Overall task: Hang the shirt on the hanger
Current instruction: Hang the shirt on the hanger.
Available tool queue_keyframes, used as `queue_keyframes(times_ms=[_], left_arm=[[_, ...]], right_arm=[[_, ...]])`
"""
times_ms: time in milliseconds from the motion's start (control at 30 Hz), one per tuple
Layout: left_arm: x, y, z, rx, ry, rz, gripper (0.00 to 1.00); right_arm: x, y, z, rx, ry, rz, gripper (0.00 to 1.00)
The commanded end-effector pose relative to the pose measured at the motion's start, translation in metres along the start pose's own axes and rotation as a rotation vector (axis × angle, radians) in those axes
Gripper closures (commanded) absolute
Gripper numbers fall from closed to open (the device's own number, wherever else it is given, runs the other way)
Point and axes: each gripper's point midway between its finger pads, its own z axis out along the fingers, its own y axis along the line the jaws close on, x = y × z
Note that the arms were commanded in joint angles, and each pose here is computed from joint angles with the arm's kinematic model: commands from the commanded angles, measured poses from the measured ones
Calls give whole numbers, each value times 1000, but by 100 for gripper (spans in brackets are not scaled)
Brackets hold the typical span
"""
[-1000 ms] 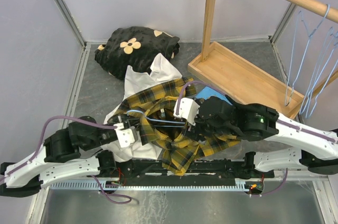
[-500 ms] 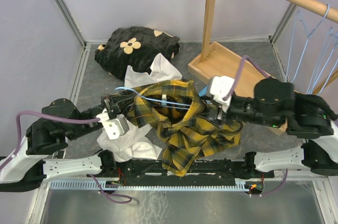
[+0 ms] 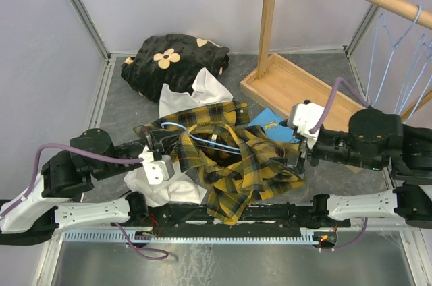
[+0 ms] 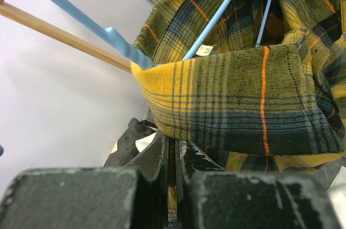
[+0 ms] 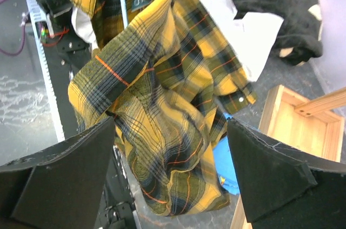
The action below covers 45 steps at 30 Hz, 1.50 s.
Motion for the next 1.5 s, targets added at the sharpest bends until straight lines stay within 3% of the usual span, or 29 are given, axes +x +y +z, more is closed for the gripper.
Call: queue_keyframes(times_ms=[0,300,500,733,800,867,1033,1300,1467], left_arm=[[-18,5,-3,-10,-88,-19,97],[-23,1,0,14,-108,-32,97],[-21,-6,10,35,-110,-49,97],[-15,-14,18,52,-91,-63,97],[-11,-15,19,48,-76,-65,97],[-8,-15,19,39,-64,-67,97],[-4,-15,14,22,-60,-75,97],[-2,-20,14,43,-55,-93,97],[-4,-25,14,72,-62,-96,97]], right_arm=[[27,16,17,-62,123,6,8],[47,17,43,-39,229,-26,10],[19,35,74,-117,138,-5,33],[-11,56,103,-227,68,0,41],[-18,65,104,-274,45,3,38],[-23,69,97,-308,22,3,29],[-22,53,66,-243,-32,9,13],[11,20,20,-72,-34,20,8],[37,21,10,-74,31,21,7]])
